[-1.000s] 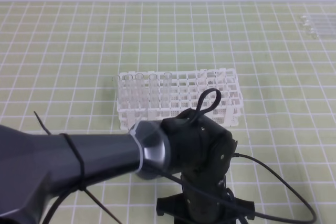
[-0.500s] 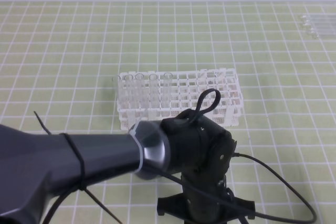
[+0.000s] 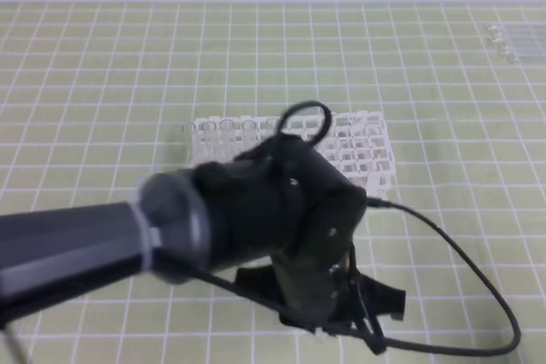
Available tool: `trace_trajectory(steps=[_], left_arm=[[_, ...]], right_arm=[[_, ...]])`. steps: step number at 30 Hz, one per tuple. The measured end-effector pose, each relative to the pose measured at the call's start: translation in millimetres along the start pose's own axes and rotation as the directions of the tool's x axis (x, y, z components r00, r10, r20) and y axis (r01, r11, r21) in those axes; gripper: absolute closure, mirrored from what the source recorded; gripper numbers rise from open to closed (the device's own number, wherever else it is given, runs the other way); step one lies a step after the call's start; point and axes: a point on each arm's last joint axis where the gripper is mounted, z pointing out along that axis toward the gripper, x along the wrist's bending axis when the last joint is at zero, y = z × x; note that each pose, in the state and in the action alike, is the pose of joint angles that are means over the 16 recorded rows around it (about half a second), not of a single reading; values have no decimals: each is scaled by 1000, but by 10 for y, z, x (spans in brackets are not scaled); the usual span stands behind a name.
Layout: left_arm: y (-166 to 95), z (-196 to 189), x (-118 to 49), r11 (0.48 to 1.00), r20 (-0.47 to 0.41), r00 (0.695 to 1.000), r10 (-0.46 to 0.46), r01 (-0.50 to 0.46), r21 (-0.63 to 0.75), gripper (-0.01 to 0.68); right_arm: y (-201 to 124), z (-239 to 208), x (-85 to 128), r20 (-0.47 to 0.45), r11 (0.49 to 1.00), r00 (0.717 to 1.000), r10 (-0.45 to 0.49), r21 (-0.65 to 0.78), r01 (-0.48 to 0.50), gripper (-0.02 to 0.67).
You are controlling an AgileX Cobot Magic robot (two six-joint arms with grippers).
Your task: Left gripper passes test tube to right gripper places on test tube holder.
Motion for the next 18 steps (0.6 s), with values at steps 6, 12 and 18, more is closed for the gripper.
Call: trace_trajectory(steps=[6,12,18], left_arm=[[-138,-188,174,987,-32,995,94,-98,-130,633],[-420,-315,381,887,-122,941,315,-337,-315,627],[-723,-392,524,636,-208,797,567,-584,-503,633]], right_arm=[[0,0,0,0,1000,1000,0,0,0,666],[0,0,0,0,1000,1000,0,0,0,666],[1,0,0,0,1000,1000,0,0,0,666]])
